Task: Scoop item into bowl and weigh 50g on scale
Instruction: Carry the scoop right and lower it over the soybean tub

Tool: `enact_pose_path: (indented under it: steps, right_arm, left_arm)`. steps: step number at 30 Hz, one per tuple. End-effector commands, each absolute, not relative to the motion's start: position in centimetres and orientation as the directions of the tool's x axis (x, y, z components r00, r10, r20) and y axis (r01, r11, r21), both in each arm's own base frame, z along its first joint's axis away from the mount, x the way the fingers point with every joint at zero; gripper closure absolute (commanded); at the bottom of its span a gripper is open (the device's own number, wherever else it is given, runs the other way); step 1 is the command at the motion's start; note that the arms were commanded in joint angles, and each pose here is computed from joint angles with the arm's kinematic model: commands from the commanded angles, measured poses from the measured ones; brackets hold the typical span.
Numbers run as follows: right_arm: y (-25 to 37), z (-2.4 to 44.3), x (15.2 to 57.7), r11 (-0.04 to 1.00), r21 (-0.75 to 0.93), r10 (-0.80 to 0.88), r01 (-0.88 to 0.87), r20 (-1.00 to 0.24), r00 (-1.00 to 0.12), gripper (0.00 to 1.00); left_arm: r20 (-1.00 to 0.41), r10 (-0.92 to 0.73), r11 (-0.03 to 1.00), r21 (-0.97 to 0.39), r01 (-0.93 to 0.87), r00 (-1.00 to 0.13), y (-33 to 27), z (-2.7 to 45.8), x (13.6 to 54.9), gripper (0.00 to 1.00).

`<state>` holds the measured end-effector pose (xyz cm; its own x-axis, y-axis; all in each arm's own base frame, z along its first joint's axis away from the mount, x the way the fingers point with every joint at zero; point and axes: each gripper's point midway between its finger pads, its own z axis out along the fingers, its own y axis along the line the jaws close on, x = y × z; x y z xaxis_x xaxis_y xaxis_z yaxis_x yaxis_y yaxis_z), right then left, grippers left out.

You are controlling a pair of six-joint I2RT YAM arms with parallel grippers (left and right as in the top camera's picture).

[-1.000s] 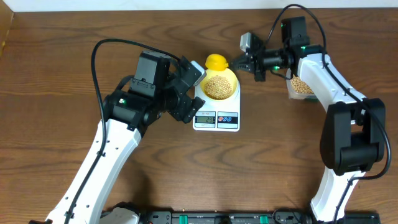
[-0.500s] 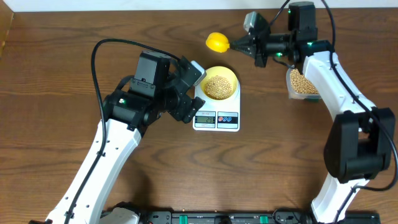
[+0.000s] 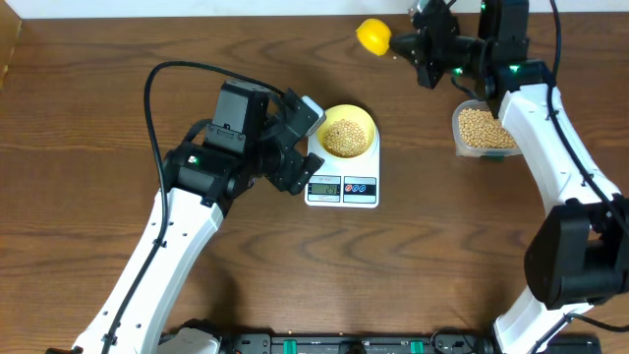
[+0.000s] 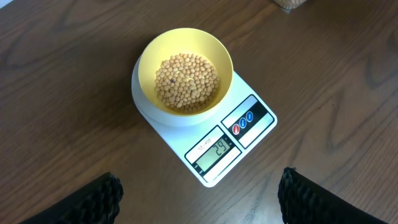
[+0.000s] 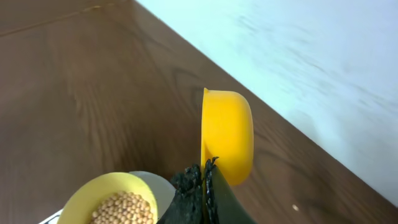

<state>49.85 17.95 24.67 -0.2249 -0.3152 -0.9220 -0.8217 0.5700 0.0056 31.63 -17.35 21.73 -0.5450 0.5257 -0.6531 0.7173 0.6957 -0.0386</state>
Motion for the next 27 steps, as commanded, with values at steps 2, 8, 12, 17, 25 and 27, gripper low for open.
enact_pose_path:
  steps: [2, 8, 12, 17, 25, 27]
  right_arm:
    - [15.2, 27.6, 51.0, 0.704, 0.002, -0.268, -0.71, -0.925, -0.268, 0.99]
    - [12.7, 29.4, 50.9, 0.766, -0.017, -0.254, -0.643, -0.926, -0.278, 0.99]
    - [10.7, 30.6, 50.5, 0.825, -0.057, -0.267, -0.562, -0.916, -0.299, 0.99]
    - [8.6, 31.3, 50.2, 0.88, -0.107, -0.283, -0.464, -0.901, -0.329, 0.99]
    - [4.3, 29.9, 50.0, 0.973, -0.088, -0.183, -0.215, -0.862, -0.474, 0.99]
    - [2.7, 29.5, 49.9, 0.989, -0.072, -0.128, -0.128, -0.852, -0.507, 0.99]
  left_arm:
    - [-0.652, 0.516, 0.698, -0.056, 0.714, -0.556, -17.3, 21.5, 31.5, 0.18]
    - [-0.652, 0.516, 0.698, -0.056, 0.714, -0.556, -17.3, 21.5, 31.5, 0.18]
    - [-0.652, 0.516, 0.698, -0.056, 0.714, -0.556, -17.3, 21.5, 31.5, 0.18]
    - [-0.652, 0.516, 0.698, -0.056, 0.714, -0.556, -17.3, 21.5, 31.5, 0.18]
    - [-0.652, 0.516, 0.698, -0.056, 0.714, -0.556, -17.3, 21.5, 31.5, 0.18]
    - [-0.652, 0.516, 0.698, -0.056, 0.714, -0.556, -17.3, 21.5, 31.5, 0.18]
